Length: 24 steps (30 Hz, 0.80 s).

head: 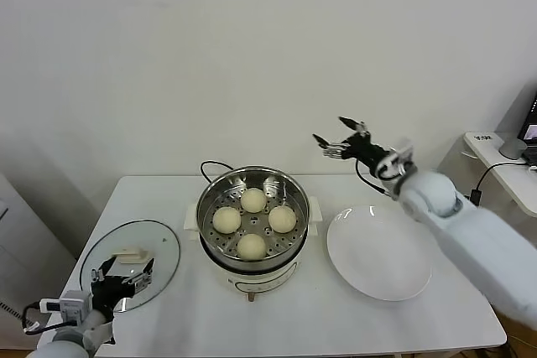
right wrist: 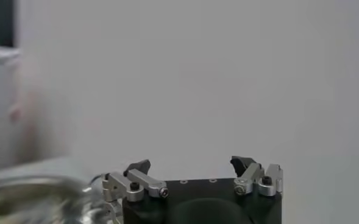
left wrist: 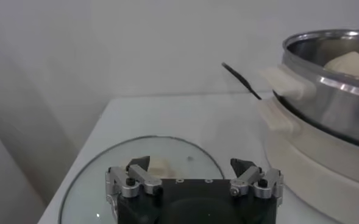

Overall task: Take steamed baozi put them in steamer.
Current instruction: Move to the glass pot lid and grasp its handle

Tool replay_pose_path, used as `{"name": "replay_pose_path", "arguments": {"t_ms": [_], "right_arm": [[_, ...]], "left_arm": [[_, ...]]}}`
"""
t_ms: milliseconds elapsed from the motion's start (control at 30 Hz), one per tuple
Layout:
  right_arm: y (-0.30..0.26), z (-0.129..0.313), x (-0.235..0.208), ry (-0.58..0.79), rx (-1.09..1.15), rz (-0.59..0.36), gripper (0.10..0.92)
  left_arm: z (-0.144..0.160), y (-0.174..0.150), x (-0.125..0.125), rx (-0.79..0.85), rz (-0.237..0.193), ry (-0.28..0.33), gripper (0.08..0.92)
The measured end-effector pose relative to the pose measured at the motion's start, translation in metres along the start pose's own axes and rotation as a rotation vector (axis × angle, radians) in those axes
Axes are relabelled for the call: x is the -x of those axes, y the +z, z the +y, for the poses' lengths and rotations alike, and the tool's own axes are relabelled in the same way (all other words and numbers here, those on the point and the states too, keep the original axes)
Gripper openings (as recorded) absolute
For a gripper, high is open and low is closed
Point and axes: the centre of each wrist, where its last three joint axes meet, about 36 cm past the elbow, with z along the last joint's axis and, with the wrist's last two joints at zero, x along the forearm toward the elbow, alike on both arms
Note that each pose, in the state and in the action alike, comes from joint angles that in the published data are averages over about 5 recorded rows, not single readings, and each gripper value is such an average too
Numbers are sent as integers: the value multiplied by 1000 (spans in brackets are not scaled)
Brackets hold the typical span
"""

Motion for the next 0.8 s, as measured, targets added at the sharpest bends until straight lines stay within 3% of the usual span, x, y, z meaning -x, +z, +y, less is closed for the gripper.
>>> {"name": "replay_pose_path", "arguments": {"t_ms": [300,567,800], "right_arm": [[59,-1,-71,229,63,-21,823],[101,9,-126,375,98,15,823],[127,21,-156,451,121,55,823]], "left_arm": [[13,11,6,182,-54,-86,823],[32,46,16,542,-115,-197,823],[46,79,28,889,-204,-257,823]]}}
